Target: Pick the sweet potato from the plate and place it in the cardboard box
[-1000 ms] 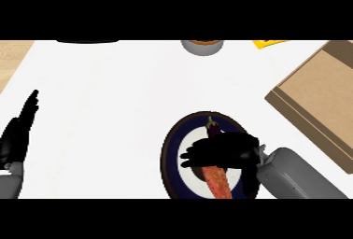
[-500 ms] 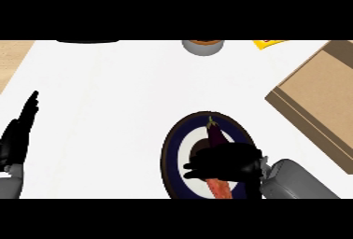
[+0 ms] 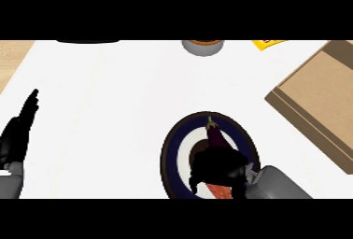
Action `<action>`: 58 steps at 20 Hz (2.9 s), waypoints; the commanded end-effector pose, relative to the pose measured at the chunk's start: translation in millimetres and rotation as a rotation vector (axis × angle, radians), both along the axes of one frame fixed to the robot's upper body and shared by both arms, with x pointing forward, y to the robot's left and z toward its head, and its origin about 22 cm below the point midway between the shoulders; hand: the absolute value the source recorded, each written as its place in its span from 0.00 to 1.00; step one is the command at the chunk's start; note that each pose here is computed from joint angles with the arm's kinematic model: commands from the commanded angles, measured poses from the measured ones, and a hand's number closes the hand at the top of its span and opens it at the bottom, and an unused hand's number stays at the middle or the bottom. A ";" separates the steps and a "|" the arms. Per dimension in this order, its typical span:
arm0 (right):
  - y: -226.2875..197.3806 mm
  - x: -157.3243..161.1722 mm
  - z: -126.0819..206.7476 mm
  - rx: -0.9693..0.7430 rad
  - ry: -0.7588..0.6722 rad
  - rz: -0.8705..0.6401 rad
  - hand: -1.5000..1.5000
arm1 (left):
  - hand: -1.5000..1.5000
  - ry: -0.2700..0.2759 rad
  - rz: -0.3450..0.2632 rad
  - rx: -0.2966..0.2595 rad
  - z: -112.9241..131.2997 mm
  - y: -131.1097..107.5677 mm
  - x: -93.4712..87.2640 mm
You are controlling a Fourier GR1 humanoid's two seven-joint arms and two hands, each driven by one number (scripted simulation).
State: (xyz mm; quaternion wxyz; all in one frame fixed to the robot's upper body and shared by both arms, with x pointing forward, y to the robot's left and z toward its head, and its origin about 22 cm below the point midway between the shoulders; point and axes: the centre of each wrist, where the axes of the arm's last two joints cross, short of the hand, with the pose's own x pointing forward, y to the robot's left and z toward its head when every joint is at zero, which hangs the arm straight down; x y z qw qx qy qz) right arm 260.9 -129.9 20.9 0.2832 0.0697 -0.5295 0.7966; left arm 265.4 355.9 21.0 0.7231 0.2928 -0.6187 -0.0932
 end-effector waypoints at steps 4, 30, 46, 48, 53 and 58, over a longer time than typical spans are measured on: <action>15.1 3.3 -21.1 0.102 -0.123 -0.027 1.00 | 0.50 -0.007 0.002 0.013 -11.9 4.3 -11.3; -485.2 -65.0 169.9 0.385 -0.775 -1.145 1.00 | 0.50 -0.009 -0.027 -0.008 -8.1 2.0 -17.9; -422.3 54.1 190.2 0.602 -0.448 -1.229 1.00 | 0.50 -0.008 -0.040 0.013 -17.7 -21.2 4.6; -401.9 76.2 196.0 0.601 -0.406 -1.224 1.00 | 0.50 -0.014 -0.052 0.006 -10.3 -17.1 8.6; -375.7 102.8 174.1 0.611 -0.366 -1.235 1.00 | 0.50 -0.021 -0.051 -0.001 4.4 -12.8 19.0; -358.2 115.4 150.3 0.533 -0.373 -1.273 1.00 | 0.50 -0.031 -0.052 0.004 7.1 -9.8 19.7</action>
